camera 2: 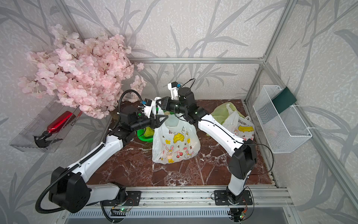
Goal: Place the pears into plastic bags & tie knots
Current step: Tie the plastic bag at the center of the board.
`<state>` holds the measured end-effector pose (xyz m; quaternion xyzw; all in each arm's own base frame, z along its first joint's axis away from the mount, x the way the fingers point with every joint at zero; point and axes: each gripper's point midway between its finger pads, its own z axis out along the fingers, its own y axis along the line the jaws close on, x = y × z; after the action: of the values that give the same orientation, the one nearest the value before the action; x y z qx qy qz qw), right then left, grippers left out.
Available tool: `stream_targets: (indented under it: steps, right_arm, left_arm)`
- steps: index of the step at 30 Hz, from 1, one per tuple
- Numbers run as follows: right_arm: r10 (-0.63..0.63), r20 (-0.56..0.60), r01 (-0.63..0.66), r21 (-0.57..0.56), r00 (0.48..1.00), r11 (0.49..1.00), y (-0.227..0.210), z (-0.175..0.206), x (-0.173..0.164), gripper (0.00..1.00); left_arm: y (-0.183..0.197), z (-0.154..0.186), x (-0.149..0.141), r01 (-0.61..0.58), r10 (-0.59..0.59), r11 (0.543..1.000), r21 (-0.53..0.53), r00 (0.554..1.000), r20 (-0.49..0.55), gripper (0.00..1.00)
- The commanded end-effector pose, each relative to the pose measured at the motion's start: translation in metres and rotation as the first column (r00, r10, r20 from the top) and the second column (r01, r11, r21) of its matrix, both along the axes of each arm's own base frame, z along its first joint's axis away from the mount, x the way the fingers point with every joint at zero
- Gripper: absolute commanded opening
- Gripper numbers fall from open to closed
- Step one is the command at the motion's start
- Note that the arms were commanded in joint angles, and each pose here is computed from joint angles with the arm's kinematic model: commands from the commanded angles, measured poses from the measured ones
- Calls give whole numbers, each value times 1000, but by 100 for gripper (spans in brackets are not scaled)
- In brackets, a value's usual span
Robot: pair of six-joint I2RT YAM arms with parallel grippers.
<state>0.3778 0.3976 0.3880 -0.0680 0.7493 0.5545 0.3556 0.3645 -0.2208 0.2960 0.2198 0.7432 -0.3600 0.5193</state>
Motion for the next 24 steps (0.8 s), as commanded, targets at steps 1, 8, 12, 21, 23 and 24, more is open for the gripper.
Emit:
stream_targets:
  steps: [1,8,12,21,23,24]
  right_arm:
    - [-78,21,77,27,997,997,-10,17,1,0]
    - [-27,-1,27,54,1000,998,-9,24,2,2]
    - [-31,39,33,-42,999,999,-47,14,20,34]
    - [-121,216,191,-340,969,921,-169,-91,47,82]
    - [-62,266,158,-356,962,921,-165,-102,48,89]
    - [-36,281,141,-363,959,921,-161,-106,48,91]
  left_arm:
    - [5,3,16,-64,63,998,4,995,79,59]
    - [-5,16,17,-20,30,998,-67,986,162,8]
    - [3,8,17,-57,62,998,-38,989,132,0]
    - [13,11,8,45,-42,998,-53,997,58,0]
    - [17,12,8,54,-52,997,-59,998,40,0]
    - [19,12,8,55,-53,997,-59,998,36,0]
